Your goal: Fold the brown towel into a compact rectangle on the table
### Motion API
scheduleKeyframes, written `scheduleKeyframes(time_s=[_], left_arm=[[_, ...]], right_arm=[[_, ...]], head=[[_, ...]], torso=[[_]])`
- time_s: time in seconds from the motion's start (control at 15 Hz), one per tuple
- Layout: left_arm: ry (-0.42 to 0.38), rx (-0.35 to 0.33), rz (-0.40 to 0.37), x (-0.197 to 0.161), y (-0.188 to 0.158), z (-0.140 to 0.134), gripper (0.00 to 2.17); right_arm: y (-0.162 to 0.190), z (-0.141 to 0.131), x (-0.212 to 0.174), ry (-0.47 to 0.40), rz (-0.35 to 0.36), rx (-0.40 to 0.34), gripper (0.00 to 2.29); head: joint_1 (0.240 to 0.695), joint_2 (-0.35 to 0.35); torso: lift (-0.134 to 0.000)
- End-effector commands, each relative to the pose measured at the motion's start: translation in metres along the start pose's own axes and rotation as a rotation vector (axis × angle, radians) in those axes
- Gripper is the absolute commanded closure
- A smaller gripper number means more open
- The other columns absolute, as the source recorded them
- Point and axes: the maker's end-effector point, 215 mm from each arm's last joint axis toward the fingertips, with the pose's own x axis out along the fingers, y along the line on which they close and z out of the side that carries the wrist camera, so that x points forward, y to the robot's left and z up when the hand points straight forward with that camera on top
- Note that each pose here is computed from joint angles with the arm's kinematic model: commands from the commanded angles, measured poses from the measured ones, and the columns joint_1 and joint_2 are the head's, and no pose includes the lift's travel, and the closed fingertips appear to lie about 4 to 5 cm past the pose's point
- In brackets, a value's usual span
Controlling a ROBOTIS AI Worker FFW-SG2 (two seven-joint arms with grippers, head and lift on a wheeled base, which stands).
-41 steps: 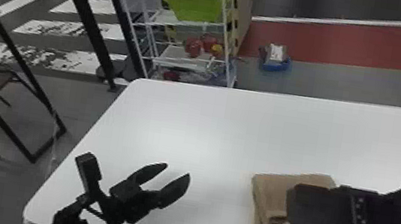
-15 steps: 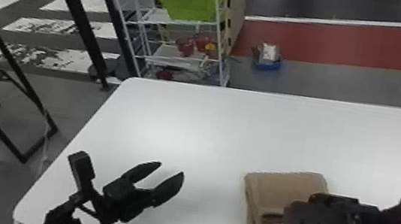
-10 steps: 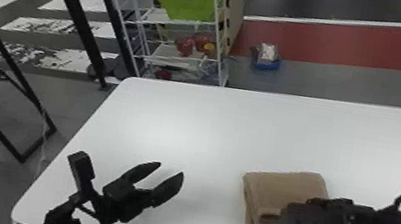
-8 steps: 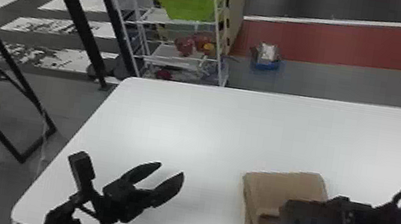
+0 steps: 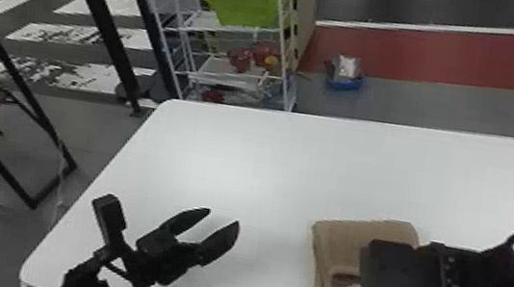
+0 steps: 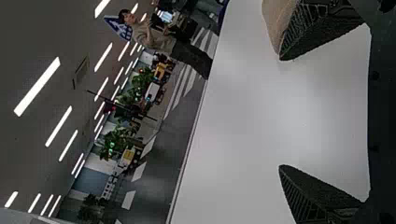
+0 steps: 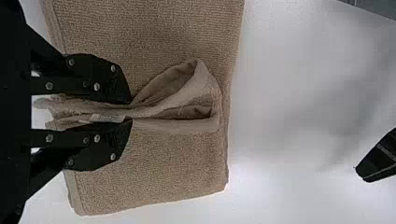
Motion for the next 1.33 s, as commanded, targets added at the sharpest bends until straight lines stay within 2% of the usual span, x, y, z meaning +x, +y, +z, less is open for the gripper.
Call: scheduleKeyframes(time_s=[0.0, 0.27, 0.4, 0.53, 0.6, 0.73, 0.87, 1.0, 1.13, 1.27], left_arm=[[-0.002, -0.005, 0.000, 0.001, 0.000, -0.001, 0.05], [-0.009, 0.002, -0.012, 0.001, -0.003, 0.002, 0.05], [-0.016, 0.010, -0.052, 0.003, -0.013, 0.004, 0.05], [-0.022, 0.058, -0.153, 0.004, -0.035, 0.007, 0.05], [-0.013, 0.058, -0.204, 0.008, -0.052, 0.004, 0.06], [0.006, 0.044, -0.247, 0.016, -0.072, -0.004, 0.06], [0.039, 0.026, -0.259, 0.026, -0.087, -0.014, 0.06], [0.116, 0.008, -0.268, 0.036, -0.107, -0.033, 0.06], [0.146, 0.053, -0.249, 0.048, -0.117, -0.044, 0.06], [0.157, 0.143, -0.192, 0.059, -0.114, -0.048, 0.06]], right_arm=[[-0.002, -0.003, 0.005, 0.004, 0.011, 0.005, 1.37], [-0.027, -0.001, -0.011, -0.038, -0.034, 0.045, 1.61], [-0.045, 0.001, -0.023, -0.084, -0.063, 0.080, 1.62], [-0.063, 0.008, -0.035, -0.129, -0.095, 0.104, 1.62], [-0.076, 0.010, -0.043, -0.143, -0.119, 0.106, 1.62], [-0.088, 0.015, -0.051, -0.183, -0.137, 0.128, 1.62], [-0.096, 0.021, -0.062, -0.209, -0.160, 0.132, 1.62], [-0.101, 0.024, -0.073, -0.222, -0.183, 0.129, 1.62], [-0.110, 0.027, -0.086, -0.249, -0.211, 0.136, 1.62], [-0.114, 0.030, -0.093, -0.264, -0.225, 0.138, 1.62]], head=[[0.695, 0.326], [0.695, 0.324], [0.695, 0.316], [0.695, 0.305], [0.695, 0.289], [0.695, 0.267], [0.695, 0.248], [0.695, 0.221], [0.695, 0.198], [0.695, 0.172]], torso=[[-0.134], [-0.134], [-0.134], [-0.134], [-0.134], [-0.134], [-0.134], [-0.134], [-0.134], [-0.134]])
